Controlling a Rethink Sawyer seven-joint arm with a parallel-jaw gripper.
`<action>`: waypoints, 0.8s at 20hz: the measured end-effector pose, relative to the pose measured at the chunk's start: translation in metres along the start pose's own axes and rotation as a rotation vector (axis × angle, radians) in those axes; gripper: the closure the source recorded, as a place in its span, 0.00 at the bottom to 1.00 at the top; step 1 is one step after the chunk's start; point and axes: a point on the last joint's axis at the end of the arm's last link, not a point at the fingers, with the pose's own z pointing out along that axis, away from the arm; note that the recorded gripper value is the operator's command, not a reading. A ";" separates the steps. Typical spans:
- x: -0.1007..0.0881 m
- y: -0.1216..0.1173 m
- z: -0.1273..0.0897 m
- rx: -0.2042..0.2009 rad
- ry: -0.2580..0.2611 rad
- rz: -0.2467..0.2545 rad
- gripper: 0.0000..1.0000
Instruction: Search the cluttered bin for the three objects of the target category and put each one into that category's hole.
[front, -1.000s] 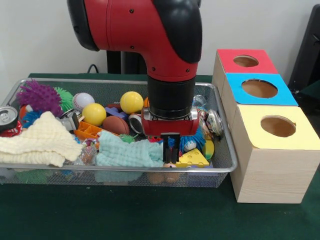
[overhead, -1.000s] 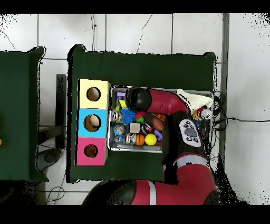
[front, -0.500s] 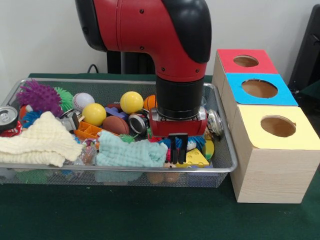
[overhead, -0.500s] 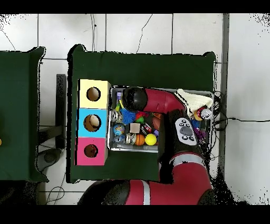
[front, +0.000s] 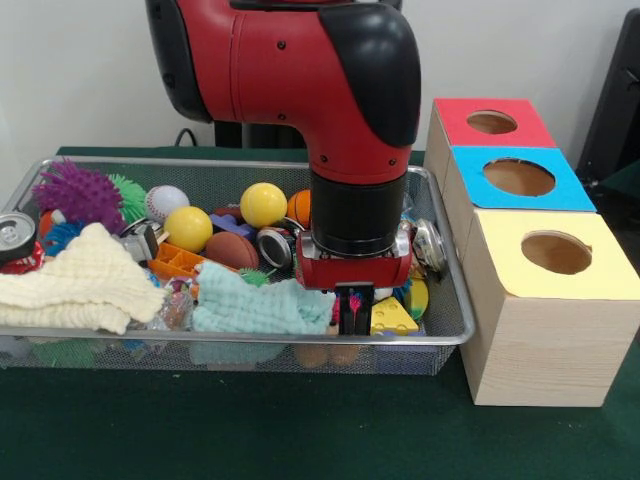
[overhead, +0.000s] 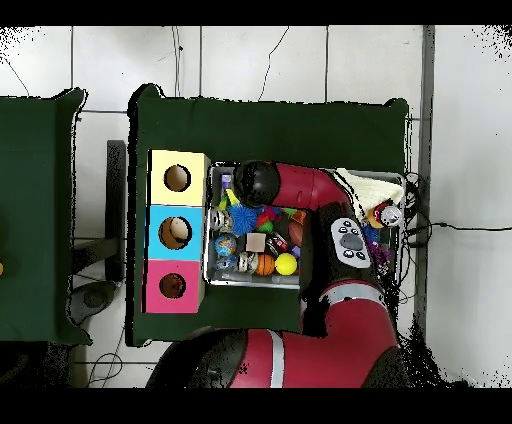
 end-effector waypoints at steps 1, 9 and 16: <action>0.000 0.000 0.001 -0.001 0.007 0.001 1.00; 0.012 -0.012 0.007 -0.016 0.068 0.023 1.00; 0.023 -0.045 0.001 -0.019 0.083 0.074 1.00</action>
